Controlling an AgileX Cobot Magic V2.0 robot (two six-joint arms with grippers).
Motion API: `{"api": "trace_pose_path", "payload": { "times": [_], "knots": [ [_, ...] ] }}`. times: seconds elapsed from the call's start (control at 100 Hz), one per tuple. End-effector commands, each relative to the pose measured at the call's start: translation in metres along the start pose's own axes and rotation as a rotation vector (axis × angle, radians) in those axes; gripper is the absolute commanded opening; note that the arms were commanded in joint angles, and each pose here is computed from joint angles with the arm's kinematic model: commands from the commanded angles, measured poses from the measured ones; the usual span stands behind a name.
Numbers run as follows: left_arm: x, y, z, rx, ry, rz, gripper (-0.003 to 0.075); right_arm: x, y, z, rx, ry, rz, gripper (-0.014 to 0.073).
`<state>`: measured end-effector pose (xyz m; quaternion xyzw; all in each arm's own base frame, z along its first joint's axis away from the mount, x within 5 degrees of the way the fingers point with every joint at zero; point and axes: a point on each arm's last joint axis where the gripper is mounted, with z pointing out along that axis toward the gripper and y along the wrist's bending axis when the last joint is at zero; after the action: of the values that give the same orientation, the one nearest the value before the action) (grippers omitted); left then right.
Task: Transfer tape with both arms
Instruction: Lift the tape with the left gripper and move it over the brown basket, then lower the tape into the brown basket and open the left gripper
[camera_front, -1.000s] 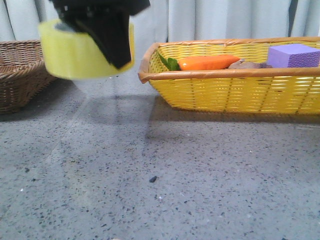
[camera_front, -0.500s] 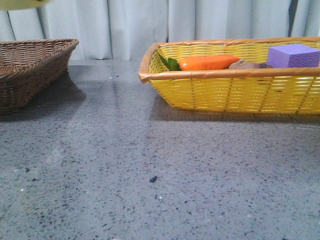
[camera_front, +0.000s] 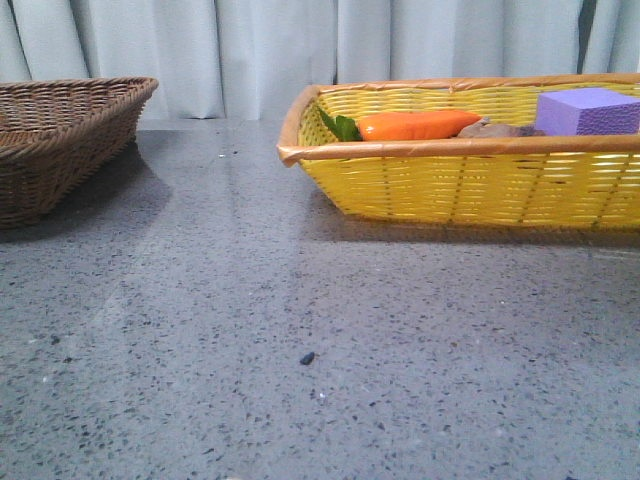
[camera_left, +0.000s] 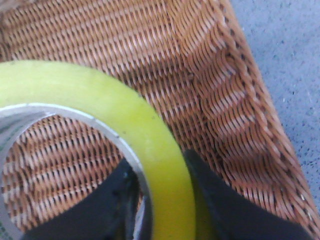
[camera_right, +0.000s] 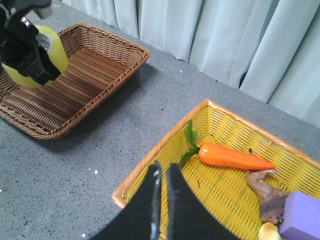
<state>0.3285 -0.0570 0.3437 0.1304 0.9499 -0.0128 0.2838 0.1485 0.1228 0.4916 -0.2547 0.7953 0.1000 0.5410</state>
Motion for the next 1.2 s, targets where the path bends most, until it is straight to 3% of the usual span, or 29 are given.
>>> {"api": "trace_pose_path", "payload": {
  "times": [0.0, 0.52, 0.59, 0.74, 0.79, 1.01, 1.19],
  "knots": [
    [-0.007, 0.000, -0.016, -0.008, -0.147, 0.000, 0.0042, -0.012, -0.005, -0.013, 0.012, -0.120, -0.014, -0.0066],
    [0.003, -0.003, 0.042, 0.036, -0.038, -0.035, 0.0055, -0.012, -0.005, -0.013, 0.009, -0.121, -0.012, -0.0066],
    [0.002, -0.004, 0.043, 0.039, -0.044, -0.039, 0.0104, -0.012, -0.005, -0.013, 0.009, -0.119, -0.012, -0.0066],
    [0.001, -0.004, 0.042, 0.040, -0.051, -0.041, 0.0306, -0.012, -0.005, -0.012, 0.010, -0.115, -0.012, -0.0066],
    [0.000, -0.004, 0.040, 0.039, -0.059, -0.041, 0.0329, -0.012, -0.005, -0.012, 0.011, -0.114, -0.012, -0.0066],
    [-0.007, -0.003, 0.008, 0.040, -0.094, -0.036, 0.0282, -0.009, -0.004, -0.009, 0.017, -0.106, -0.023, -0.0066],
    [-0.007, -0.007, -0.050, 0.066, -0.263, -0.061, 0.0190, 0.011, -0.004, -0.006, 0.021, -0.113, -0.064, -0.0066]
  ]
}}
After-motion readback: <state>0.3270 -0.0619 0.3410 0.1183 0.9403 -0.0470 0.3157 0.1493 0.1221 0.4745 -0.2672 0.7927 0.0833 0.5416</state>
